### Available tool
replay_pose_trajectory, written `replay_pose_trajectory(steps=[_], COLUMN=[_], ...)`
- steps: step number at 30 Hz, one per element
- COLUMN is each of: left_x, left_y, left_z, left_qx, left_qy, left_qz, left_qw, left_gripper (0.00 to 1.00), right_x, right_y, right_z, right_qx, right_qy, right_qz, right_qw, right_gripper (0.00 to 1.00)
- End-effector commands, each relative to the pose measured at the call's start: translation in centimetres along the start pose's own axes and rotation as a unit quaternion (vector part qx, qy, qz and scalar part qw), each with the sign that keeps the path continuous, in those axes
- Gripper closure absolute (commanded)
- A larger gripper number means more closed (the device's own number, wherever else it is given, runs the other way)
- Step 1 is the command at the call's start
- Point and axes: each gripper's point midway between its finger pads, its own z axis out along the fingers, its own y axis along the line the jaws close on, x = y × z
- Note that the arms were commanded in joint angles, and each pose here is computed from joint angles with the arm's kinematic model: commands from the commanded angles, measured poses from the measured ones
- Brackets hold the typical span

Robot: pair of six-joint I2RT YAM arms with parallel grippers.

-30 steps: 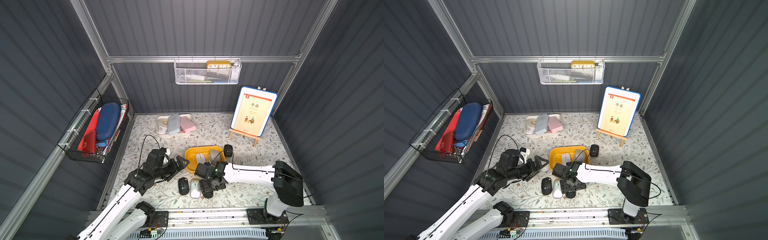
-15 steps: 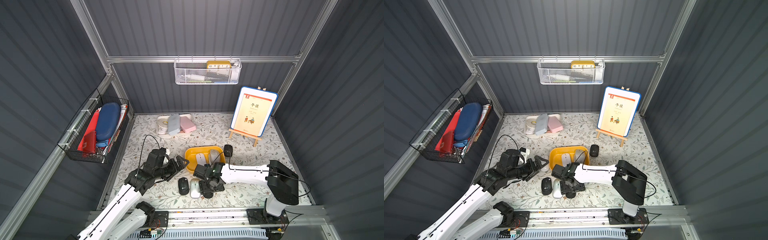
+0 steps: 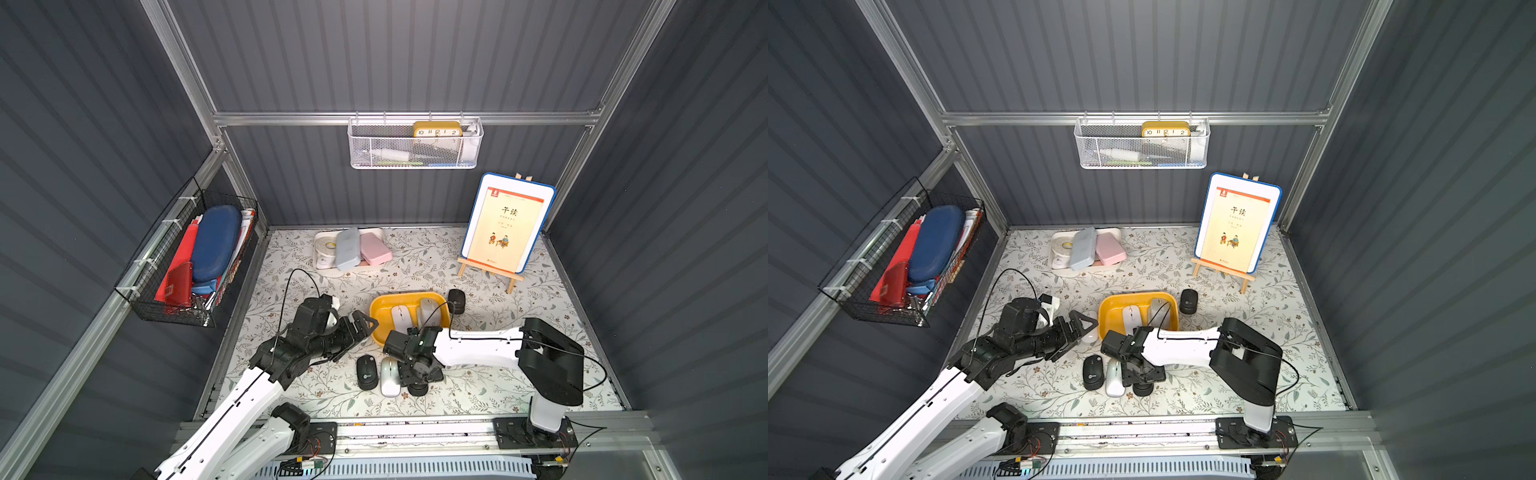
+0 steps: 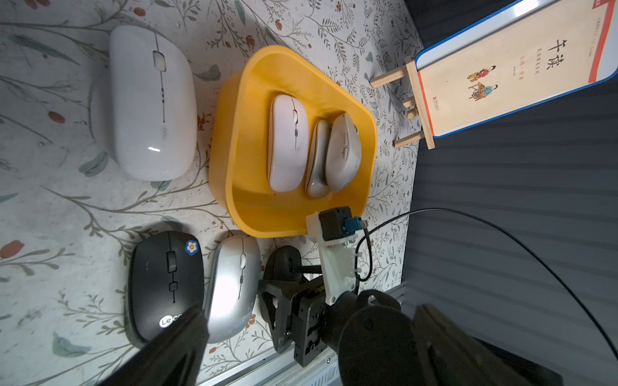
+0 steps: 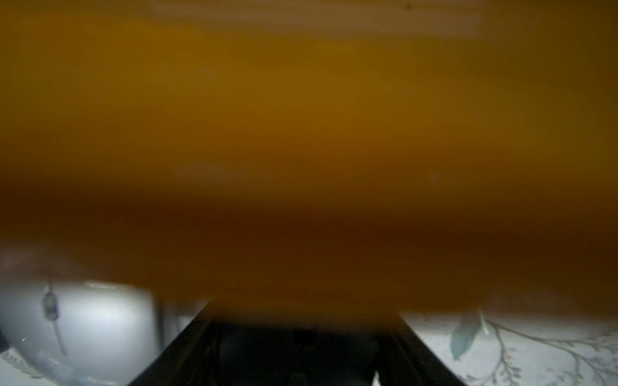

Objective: Put the mouse in the storage box
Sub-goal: Pick up the mouse from the center of the board.

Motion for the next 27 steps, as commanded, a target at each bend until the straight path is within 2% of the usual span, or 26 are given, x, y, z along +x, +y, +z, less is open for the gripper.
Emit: replay_pose_trajectory(steps=[1,10,27], left_x=[-0.5,-0.9,-1.5], left_y=[-0.9,-1.2,-1.8], left_z=[-0.8,-0.6,-0.7], left_qx=[0.006,0.000,0.000], left_qy=[-0.011,-0.011,-0.015], left_qz=[0.016,0.016,0.030], left_qw=[1.000,1.000,0.999], left_gripper=[0.01,0.01,0.01], right_x=[1.6,1.8,1.1], right_y=[-1.8,-1.9,-1.3], right_z=[1.0,0.7,-3.8], right_qx=[0.040,0.032,0.021], right_qy=[0.037,0.035,-0.023], right_qz=[0.006,0.006,-0.007], right_qw=[0.999,0.999,0.999], right_gripper=[0.31,0.36,0.37])
